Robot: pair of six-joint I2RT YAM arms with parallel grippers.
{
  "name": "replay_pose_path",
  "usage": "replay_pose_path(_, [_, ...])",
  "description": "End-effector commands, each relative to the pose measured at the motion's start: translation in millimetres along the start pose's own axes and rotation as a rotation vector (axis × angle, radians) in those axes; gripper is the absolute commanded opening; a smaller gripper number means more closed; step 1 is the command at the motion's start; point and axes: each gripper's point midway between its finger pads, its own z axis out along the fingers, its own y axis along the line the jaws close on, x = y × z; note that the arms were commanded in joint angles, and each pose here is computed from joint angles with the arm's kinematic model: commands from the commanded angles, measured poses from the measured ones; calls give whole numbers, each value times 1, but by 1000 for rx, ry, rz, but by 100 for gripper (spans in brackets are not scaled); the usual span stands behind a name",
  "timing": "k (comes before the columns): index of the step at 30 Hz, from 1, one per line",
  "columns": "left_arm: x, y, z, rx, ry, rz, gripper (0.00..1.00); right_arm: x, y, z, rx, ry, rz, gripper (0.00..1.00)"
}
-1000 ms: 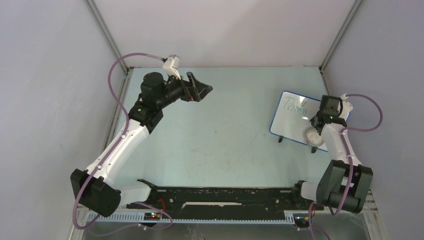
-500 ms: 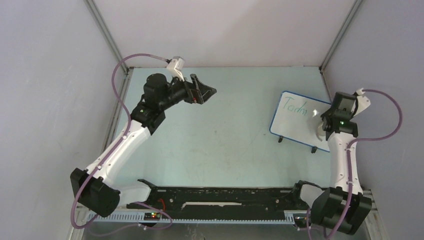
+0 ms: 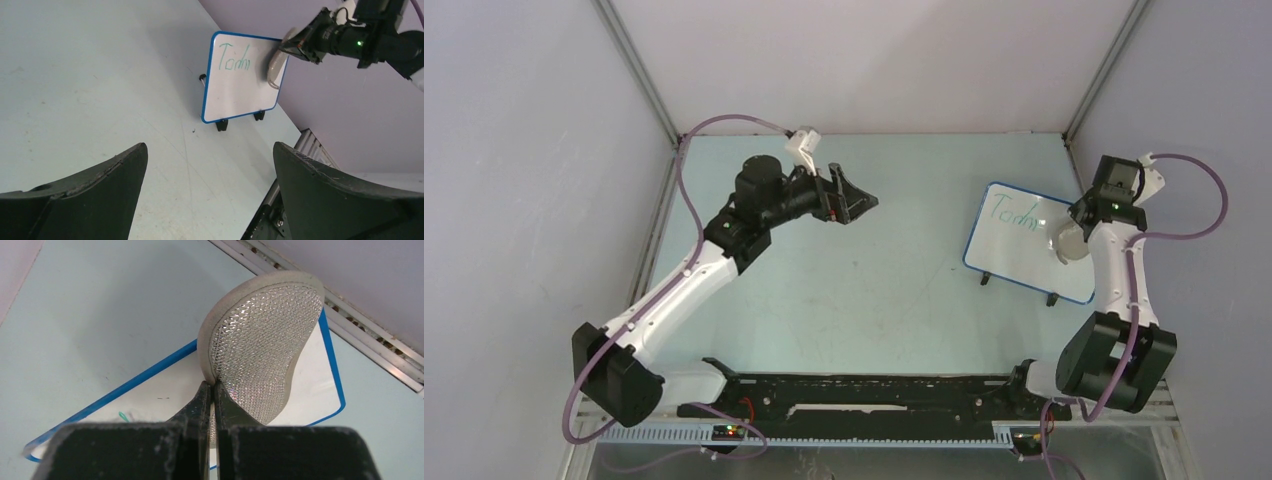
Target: Erase the whiteboard
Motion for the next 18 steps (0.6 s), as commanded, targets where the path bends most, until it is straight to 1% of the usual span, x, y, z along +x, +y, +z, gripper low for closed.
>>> replay_pose_path(1, [14, -5, 7, 11, 36, 13, 98, -2, 8, 1, 8, 20, 34, 0])
replay_pose_path(4, [19, -15, 9, 45, 46, -3, 98, 21, -2, 6, 66, 68, -4, 0])
replay_pose_path(8, [26, -24, 10, 64, 60, -1, 98, 59, -22, 11, 98, 149, -5, 0])
replay_pose_path(13, [32, -33, 12, 88, 77, -8, 98, 90, -48, 7, 125, 181, -4, 0])
replay_pose_path(16, [33, -36, 11, 101, 80, -12, 98, 92, -61, -1, 139, 178, -13, 0])
replay_pose_path(18, [31, -36, 11, 94, 76, -6, 98, 77, -66, -10, 130, 140, -15, 0])
